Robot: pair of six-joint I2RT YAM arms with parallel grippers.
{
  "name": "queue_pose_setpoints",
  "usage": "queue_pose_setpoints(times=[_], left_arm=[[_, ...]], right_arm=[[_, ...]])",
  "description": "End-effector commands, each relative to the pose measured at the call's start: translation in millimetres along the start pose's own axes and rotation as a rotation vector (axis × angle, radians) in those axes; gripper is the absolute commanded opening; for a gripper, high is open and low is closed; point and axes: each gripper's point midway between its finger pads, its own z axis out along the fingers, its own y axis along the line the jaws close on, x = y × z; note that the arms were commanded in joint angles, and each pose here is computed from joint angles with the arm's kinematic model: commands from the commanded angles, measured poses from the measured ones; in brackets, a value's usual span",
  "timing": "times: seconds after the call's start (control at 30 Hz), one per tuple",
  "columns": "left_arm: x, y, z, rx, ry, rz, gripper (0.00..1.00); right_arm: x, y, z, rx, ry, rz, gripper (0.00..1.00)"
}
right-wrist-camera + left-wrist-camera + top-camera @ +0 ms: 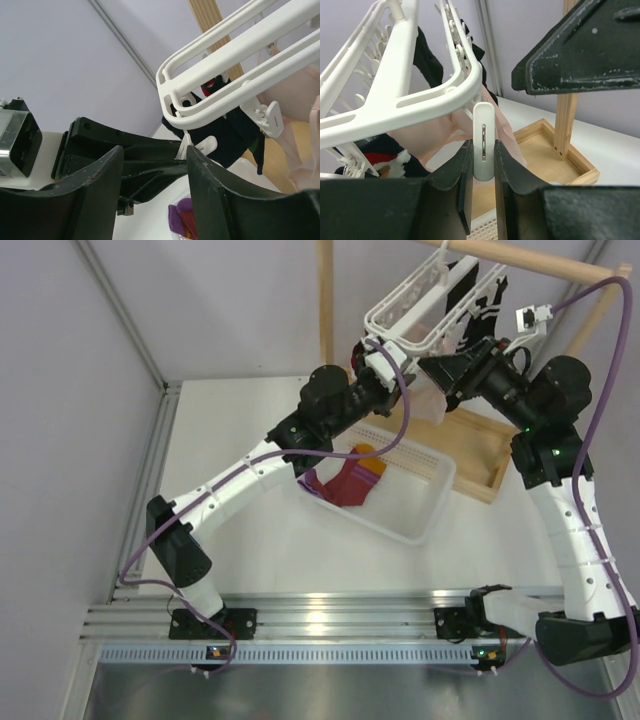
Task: Clip the socks to the hanger
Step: Open the clamp at the hanger.
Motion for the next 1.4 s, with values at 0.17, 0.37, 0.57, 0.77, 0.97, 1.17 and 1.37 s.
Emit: queue_pose_setpoints(times=[0.17, 0.37, 0.57, 0.77, 0.97, 1.17, 1.37], left_arm=[[-57, 6, -21, 0.057, -0.234, -0.045, 0.00], [-60, 9, -25, 0.074, -0.274, -0.071, 0.00], [-61, 8, -26, 0.090, -0.283, -0.079, 0.00], [-62, 6, -27, 0.097, -0.287, -0.084, 0.00], [-60, 4, -28, 0.112, -0.280, -0.073, 0.00], [-60, 1, -28, 0.127, -0.284, -0.070, 0.00], [-59, 0, -28, 0.129, -0.277, -0.071, 0.00]], right_arm=[[-4, 2, 9, -0.061, -0.001, 0.070, 0.56], [-1, 1, 6, -0.056, 0.002, 0.056, 0.57], [8, 3, 10, -0.100, 0.030, 0.100, 0.59], [6, 2, 17, -0.117, 0.020, 0.120, 0.63], [3, 0, 23, -0.124, 0.007, 0.141, 0.59], [8, -6, 29, -0.110, 0.018, 0.164, 0.56], [10, -8, 29, -0.108, 0.021, 0.162, 0.47]])
